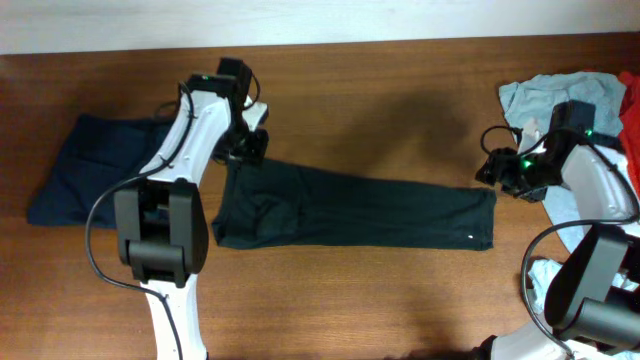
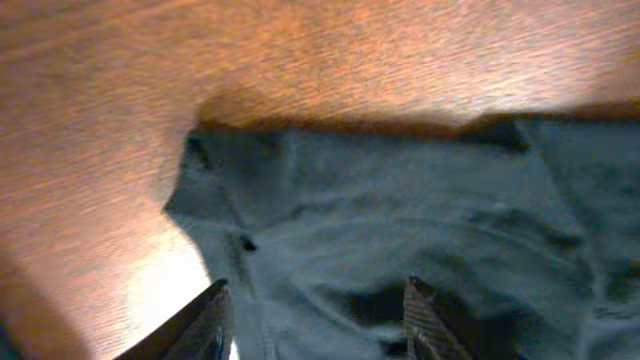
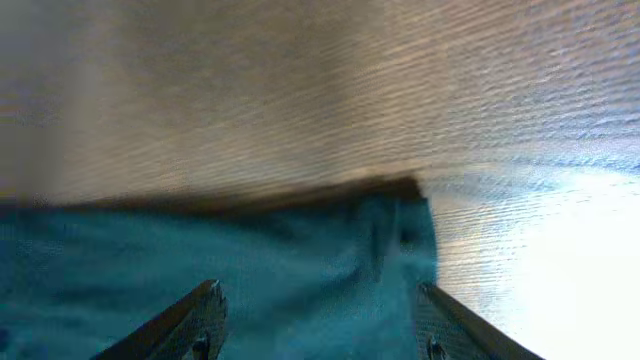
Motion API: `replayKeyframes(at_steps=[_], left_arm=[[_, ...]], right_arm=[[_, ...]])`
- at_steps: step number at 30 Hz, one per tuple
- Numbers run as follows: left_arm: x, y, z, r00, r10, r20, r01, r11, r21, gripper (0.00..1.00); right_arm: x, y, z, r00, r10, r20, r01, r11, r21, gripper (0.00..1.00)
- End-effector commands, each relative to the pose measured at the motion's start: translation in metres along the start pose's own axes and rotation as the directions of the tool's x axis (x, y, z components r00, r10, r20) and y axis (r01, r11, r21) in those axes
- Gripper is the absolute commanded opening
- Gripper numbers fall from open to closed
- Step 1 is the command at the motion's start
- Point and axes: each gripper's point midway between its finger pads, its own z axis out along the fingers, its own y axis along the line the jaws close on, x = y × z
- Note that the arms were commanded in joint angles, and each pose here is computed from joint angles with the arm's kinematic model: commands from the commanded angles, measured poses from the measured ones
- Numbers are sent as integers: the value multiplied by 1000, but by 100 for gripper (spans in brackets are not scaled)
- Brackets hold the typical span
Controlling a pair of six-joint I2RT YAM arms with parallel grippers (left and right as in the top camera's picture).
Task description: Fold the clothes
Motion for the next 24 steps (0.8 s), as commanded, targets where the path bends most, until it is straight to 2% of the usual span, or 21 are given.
replayKeyframes(at_steps=[1,4,8,13,18,24], left_arm=[[10,-2,-19,999,-7,-50,8,1000,18,53],[34,-25,-24,989,13,-150,0,996,85,47],[50,-53,-25,971,95,-218,-75,993,96,45],[63,-86,-22,932,228,-281,-255,965,-62,45],[77,-118,-4,889,328,-320,-387,912,-140,46],[92,-123,33,876,345,-336,-418,891,-175,46]], right_arm=[[0,25,-11,1000,-22,-20,20,994,-110,65],[8,27,-10,999,-17,-52,11,994,-111,66],[9,27,-10,998,-16,-54,10,994,-111,70],[12,27,-10,998,-12,-67,4,994,-110,74],[12,27,-11,998,-11,-68,4,994,-110,75],[13,27,-11,997,-10,-72,2,994,-109,76]])
